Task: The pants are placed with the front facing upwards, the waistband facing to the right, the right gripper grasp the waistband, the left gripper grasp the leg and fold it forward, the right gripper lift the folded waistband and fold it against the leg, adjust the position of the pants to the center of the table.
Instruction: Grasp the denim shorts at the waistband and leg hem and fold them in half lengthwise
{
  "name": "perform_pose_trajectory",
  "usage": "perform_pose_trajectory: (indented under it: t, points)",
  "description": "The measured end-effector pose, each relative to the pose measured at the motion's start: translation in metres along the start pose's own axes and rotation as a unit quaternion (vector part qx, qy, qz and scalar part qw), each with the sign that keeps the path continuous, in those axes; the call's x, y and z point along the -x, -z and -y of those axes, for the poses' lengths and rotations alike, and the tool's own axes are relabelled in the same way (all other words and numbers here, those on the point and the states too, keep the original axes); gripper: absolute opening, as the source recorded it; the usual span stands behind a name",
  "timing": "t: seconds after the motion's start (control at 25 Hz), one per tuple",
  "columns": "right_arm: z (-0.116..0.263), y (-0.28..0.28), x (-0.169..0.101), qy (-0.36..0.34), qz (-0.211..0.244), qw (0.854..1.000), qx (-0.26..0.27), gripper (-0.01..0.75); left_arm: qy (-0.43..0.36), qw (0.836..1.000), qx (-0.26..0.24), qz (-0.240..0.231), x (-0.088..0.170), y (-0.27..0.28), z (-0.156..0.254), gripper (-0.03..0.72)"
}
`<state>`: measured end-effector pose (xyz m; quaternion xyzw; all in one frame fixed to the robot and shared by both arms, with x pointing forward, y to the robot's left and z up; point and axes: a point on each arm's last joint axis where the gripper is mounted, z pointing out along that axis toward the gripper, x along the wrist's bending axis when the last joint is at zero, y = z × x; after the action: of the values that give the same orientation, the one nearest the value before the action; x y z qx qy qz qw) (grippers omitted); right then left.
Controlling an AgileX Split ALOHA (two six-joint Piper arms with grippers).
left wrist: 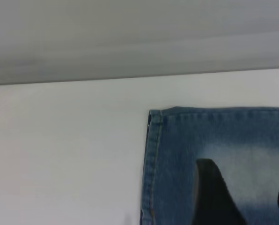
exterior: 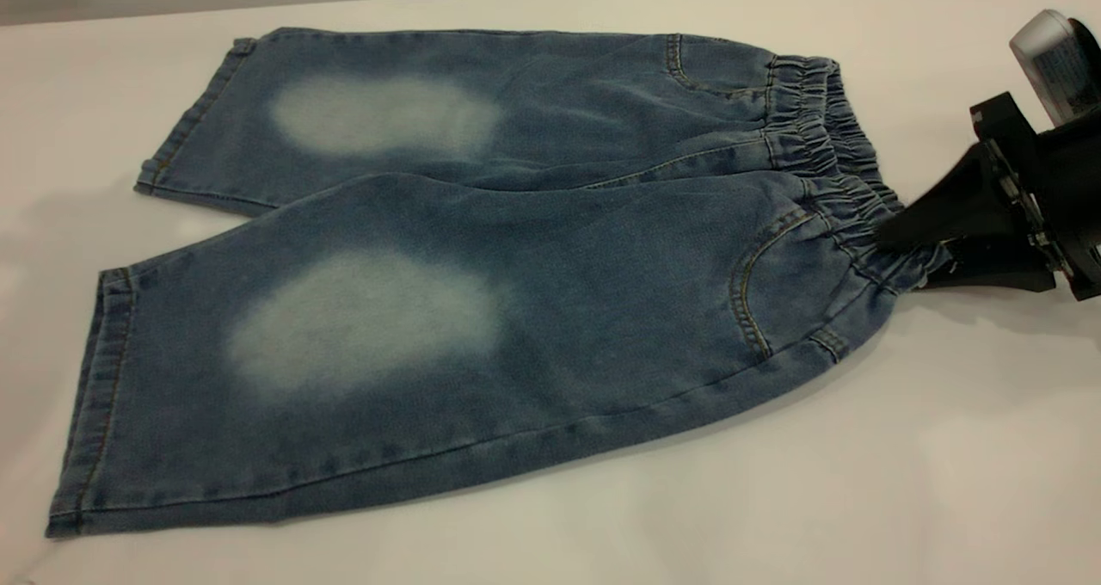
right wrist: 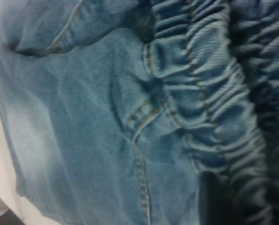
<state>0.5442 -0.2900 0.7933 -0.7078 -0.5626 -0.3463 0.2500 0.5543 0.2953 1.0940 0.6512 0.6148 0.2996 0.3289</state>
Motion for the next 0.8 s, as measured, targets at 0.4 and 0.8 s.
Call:
perform_pose_trajectory:
  t: [0.4,0.8]
  points:
    - [0.0,0.0,0.0,0.002,-0.001,1.0,0.001,0.031,0.021,0.994,-0.101,0.028,0.005,0.002,0.019,0.325]
    - [-0.001,0.0,0.0,0.006,-0.001,1.0,0.002,0.031,0.03,0.956,-0.279,0.084,0.032,-0.011,0.083,0.325]
